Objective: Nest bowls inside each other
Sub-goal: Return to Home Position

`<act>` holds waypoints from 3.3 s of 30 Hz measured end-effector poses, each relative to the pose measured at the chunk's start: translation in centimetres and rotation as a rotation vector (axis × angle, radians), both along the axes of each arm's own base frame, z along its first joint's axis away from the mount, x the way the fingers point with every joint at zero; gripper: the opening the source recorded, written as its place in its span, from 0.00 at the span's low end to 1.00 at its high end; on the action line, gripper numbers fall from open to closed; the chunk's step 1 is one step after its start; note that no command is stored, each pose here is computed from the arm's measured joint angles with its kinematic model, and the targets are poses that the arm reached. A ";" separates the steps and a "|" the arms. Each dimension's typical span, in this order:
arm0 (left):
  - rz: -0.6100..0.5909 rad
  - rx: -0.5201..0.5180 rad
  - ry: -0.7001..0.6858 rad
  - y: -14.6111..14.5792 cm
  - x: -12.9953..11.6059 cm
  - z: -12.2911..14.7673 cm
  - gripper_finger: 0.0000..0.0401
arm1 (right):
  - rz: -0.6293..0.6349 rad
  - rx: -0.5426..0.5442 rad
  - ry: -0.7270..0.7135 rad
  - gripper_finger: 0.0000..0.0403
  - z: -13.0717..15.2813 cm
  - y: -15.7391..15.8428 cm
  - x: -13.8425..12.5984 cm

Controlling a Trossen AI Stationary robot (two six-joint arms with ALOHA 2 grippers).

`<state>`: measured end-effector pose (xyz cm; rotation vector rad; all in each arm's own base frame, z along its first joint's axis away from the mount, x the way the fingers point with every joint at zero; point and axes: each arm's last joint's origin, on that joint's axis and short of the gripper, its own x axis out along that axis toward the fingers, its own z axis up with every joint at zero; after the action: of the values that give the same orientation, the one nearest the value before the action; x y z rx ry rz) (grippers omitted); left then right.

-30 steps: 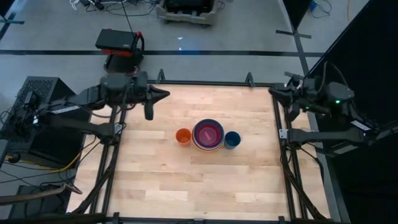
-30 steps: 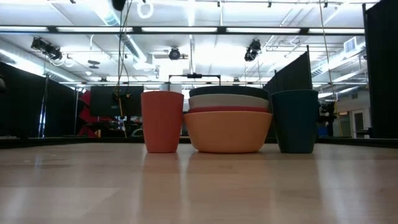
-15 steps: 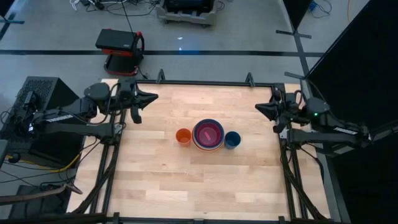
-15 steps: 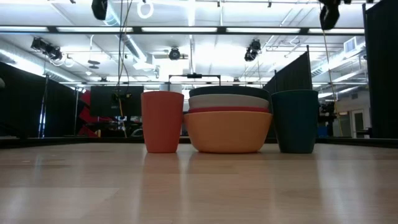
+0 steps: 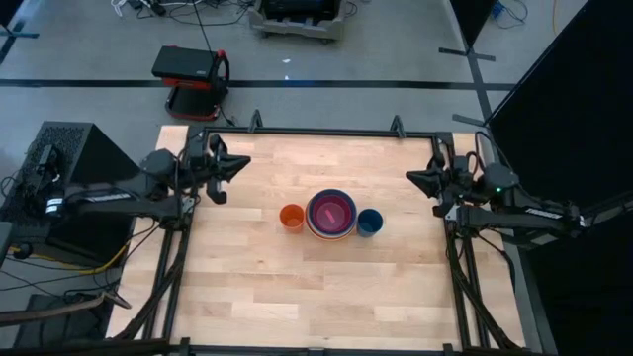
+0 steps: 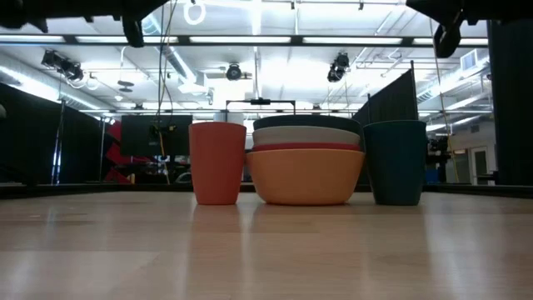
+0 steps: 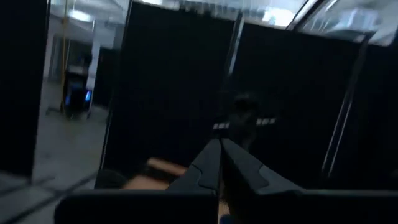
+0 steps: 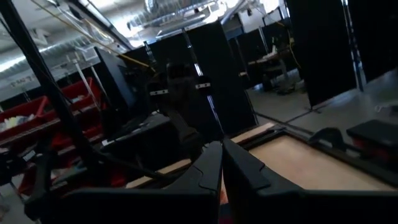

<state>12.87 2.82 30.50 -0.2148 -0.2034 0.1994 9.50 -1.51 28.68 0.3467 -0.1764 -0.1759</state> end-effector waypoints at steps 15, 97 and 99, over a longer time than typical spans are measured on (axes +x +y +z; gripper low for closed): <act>-0.074 0.104 -0.130 -0.2 0.2 -2.9 0.00 | -0.067 -0.141 0.031 0.00 -0.2 -0.1 0.1; -0.158 0.104 0.095 -0.6 -0.1 -12.8 0.01 | 0.097 -0.222 0.134 0.00 -11.6 0.4 0.7; -0.158 0.104 0.095 -0.6 -0.1 -12.8 0.01 | 0.097 -0.221 0.134 0.00 -11.6 0.4 0.7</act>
<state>12.77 2.22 17.67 -0.1171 -0.1014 0.0420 10.17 -1.06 17.06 0.1222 -0.0452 -0.0822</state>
